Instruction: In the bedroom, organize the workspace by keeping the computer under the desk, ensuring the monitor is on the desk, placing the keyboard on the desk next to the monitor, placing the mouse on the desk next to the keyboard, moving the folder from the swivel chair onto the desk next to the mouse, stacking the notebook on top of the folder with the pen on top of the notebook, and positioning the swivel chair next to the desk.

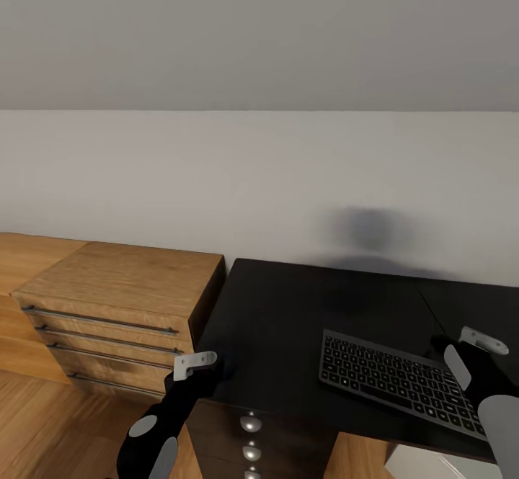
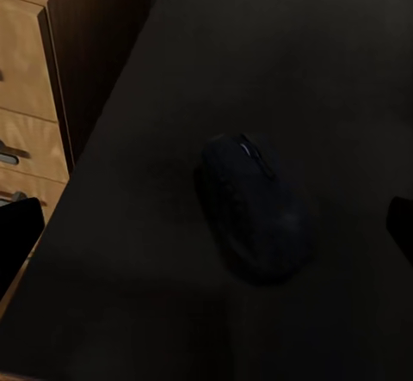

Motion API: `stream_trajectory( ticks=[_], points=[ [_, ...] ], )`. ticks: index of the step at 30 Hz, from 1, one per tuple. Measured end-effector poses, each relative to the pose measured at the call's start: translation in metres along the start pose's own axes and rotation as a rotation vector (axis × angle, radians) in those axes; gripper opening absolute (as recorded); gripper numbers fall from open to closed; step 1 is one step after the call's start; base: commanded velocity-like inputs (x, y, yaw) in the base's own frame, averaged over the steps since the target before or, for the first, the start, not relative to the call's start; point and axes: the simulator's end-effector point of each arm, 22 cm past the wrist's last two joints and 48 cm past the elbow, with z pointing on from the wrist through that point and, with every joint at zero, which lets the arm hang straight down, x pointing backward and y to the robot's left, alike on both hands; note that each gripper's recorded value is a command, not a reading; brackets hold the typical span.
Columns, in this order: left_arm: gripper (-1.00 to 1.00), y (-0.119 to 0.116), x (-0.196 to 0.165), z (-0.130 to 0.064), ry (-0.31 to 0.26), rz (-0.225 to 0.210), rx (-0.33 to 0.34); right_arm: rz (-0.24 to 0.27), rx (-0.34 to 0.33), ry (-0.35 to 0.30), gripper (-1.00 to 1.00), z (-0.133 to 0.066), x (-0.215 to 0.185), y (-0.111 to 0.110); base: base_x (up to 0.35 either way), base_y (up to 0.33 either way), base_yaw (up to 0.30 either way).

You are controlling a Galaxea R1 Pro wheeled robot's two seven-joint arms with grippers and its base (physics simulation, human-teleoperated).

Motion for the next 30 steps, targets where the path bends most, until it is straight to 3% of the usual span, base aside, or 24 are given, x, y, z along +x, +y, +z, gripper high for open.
stream_trajectory(
  ticks=[7,23,30],
  points=[
    [1.0,0.001,0.001,0.0,0.002,0.003,-0.002,-0.029,0.002,0.089,1.0,-0.001,0.02,-0.001,0.0,0.0,0.0],
    [1.0,0.002,0.001,0.0,0.001,0.004,-0.002,-0.037,0.003,0.103,1.0,-0.002,0.02,-0.001,-0.077,0.0,0.0],
    [1.0,0.002,0.002,0.001,0.004,0.004,-0.002,-0.034,0.001,0.103,1.0,-0.002,0.021,0.0,-0.215,0.0,0.0]
  ],
)
